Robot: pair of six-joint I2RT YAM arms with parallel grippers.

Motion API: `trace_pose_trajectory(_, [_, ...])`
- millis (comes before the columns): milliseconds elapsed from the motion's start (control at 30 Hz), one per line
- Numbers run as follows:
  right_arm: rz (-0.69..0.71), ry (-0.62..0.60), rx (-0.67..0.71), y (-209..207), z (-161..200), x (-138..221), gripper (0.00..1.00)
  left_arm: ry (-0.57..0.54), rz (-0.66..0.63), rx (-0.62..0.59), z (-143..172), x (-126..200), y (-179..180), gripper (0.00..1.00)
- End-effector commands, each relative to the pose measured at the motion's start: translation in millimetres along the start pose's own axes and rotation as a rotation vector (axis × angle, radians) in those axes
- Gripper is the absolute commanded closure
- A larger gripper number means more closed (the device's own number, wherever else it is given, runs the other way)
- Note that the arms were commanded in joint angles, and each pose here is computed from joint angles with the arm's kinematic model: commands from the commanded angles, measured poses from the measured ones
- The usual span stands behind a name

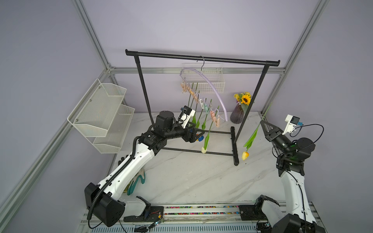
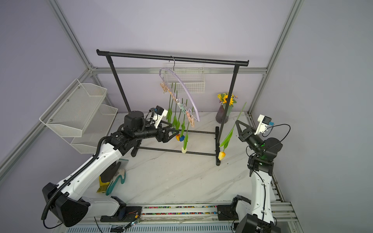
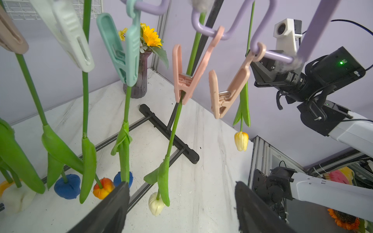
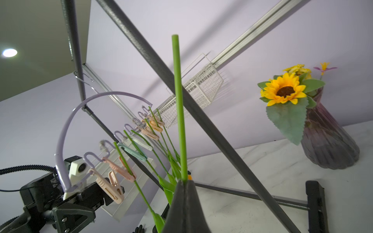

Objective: Dry the flowers on a clothes hanger
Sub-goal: Pick up the flower at the center of the board, then open the clamp at the hanger.

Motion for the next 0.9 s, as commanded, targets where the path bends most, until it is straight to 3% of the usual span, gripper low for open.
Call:
trace_pose_trajectory(0, [-0.128, 0.014, 0.12, 25, -4, -10, 1.0, -0.067, 0.024, -0.032, -20, 8, -7, 0.18])
trace_pose_trajectory(367, [-0.321, 0.031, 0.202, 56, 10, -37, 1.0, -0.126, 0.074, -0.039, -43, 8, -13, 0.17])
trace_pose_trajectory(567, [-0.342, 0.035, 0.228, 62, 24, -49, 1.0, -0.159, 0.14, -0.009, -57, 1, -16, 0.18])
trace_pose_trajectory(600, [-0.347, 0.038, 0.229, 63, 26, -50, 1.0, -0.134, 0.14, 0.011, -53, -11, -8, 0.19])
trace_pose_trajectory(867, [-0.391, 0.06, 0.235, 68, 37, -61, 1.0, -0.141, 0.132, 0.012, -57, -19, -11, 0.21])
Point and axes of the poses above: each gripper's point midway between its finger pads, its own x axis back along the fingers, its own y axis along the line the jaws close on, z = x × y, the point moved 9 cm from there along x, back along the fingers
